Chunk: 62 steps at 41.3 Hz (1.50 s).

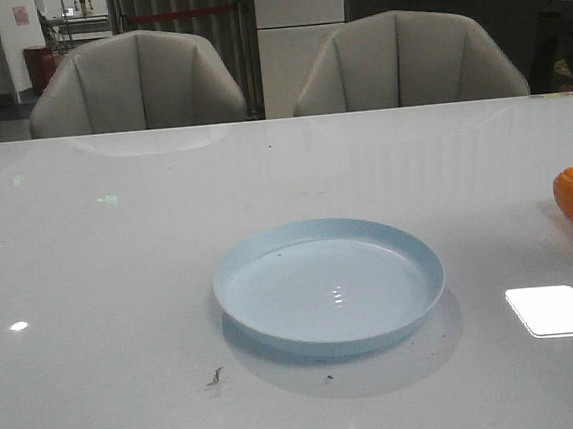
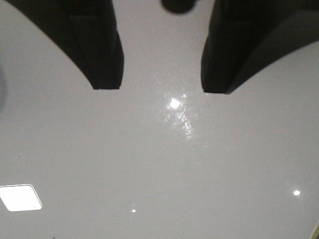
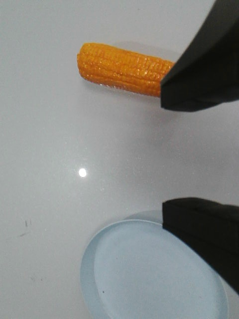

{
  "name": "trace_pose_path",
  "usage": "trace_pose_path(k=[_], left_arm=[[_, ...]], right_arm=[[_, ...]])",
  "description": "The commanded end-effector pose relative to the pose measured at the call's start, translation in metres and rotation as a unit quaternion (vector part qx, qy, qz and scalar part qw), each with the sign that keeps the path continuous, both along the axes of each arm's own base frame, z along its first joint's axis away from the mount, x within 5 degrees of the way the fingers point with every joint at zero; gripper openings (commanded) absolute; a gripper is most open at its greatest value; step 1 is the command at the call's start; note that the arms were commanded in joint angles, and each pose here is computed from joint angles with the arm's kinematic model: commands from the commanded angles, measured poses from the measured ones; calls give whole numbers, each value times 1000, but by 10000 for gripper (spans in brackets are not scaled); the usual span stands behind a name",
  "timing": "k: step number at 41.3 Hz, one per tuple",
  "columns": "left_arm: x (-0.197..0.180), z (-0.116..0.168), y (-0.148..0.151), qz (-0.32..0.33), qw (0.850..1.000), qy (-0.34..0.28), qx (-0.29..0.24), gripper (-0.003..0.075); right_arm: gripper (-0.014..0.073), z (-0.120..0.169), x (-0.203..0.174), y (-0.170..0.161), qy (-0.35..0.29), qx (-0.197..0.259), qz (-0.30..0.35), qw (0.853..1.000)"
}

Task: Place corn on plate with both arms
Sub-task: 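Lower the right gripper onto the orange corn cob and grasp it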

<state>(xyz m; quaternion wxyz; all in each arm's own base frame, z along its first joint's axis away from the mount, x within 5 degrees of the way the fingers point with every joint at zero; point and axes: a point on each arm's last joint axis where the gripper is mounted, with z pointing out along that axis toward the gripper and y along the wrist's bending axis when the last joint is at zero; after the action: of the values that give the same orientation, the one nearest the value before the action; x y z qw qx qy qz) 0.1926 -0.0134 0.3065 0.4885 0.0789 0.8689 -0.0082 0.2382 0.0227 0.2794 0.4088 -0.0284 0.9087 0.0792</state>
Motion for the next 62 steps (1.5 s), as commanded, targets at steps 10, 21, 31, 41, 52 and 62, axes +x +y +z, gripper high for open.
trace_pose_path(k=[10,21,31,41,52,62], left_arm=[[-24,24,1,8,995,-95,-18,419],[-25,25,1,8,995,-98,-19,419],[-25,25,1,8,995,-96,-19,419],[-26,25,1,8,995,-94,-19,419],[-26,25,1,8,995,-94,-19,419],[-26,25,1,8,995,-94,-19,419]], right_arm=[[498,7,50,-29,-25,-8,-62,998],[498,-21,90,-39,21,-8,-73,997],[498,-52,113,-43,32,-19,-82,996],[498,-75,123,-45,44,-23,-88,995],[498,-96,128,-46,68,-24,-89,993],[307,-100,132,-45,65,-26,-90,993]])
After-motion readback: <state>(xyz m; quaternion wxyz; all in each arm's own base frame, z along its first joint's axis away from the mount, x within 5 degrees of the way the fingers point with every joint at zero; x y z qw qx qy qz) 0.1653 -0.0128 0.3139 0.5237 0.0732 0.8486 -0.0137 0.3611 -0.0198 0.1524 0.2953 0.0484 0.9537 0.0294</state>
